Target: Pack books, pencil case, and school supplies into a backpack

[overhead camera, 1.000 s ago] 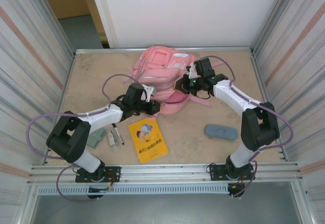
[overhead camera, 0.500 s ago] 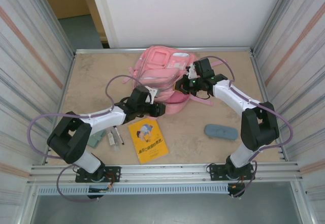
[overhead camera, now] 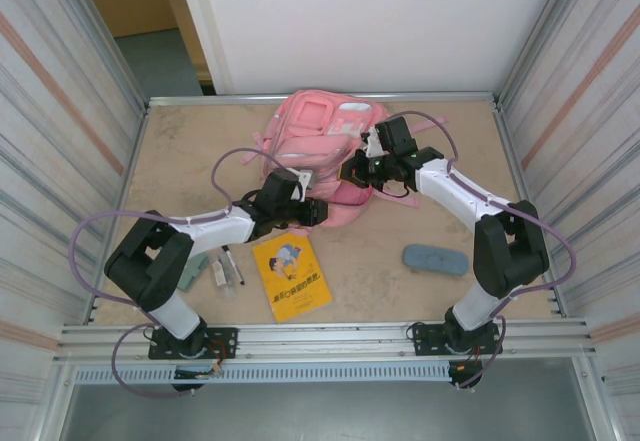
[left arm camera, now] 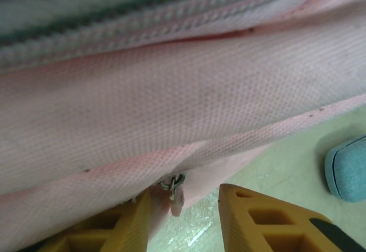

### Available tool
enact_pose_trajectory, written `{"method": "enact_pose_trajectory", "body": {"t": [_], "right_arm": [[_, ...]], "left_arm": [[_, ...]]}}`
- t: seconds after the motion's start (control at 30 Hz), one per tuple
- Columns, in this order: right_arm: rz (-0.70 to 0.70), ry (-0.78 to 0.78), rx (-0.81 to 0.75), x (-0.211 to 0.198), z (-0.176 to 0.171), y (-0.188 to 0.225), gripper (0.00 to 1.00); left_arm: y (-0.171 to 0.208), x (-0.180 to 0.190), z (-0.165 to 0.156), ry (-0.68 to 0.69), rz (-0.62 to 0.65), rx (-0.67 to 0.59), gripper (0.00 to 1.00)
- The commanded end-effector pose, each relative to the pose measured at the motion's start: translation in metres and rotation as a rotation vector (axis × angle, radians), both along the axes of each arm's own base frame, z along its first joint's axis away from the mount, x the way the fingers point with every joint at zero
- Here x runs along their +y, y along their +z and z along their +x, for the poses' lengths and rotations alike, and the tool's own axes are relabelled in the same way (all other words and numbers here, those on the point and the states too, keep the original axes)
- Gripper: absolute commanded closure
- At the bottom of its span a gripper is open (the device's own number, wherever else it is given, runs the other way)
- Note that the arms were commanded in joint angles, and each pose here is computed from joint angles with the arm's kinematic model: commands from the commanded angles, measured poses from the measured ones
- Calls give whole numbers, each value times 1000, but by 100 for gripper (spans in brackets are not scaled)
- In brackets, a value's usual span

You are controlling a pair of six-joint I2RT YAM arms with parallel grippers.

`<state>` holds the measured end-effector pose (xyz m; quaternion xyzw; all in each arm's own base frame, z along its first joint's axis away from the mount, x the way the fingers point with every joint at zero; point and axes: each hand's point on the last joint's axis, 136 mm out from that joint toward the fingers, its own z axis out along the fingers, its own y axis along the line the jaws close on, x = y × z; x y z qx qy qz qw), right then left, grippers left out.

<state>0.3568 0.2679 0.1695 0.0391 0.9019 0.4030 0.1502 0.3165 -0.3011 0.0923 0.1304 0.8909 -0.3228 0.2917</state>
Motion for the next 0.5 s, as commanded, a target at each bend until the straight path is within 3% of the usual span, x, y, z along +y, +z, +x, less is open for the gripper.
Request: {"method": "enact_pose_trajectory", "body": {"t": [0.0,0.2,0.47], "right_arm": [[46,61,-59,10,-10,23,100],[41,59,-65,7,-13,25,100],[-86,-53,-56,-54,10,6,100]], "left_arm": [[19,-11,6,-17,-64,-57,70],[9,0,12,41,3,-41,98],[8,43,11,140,102,-61,100]]}}
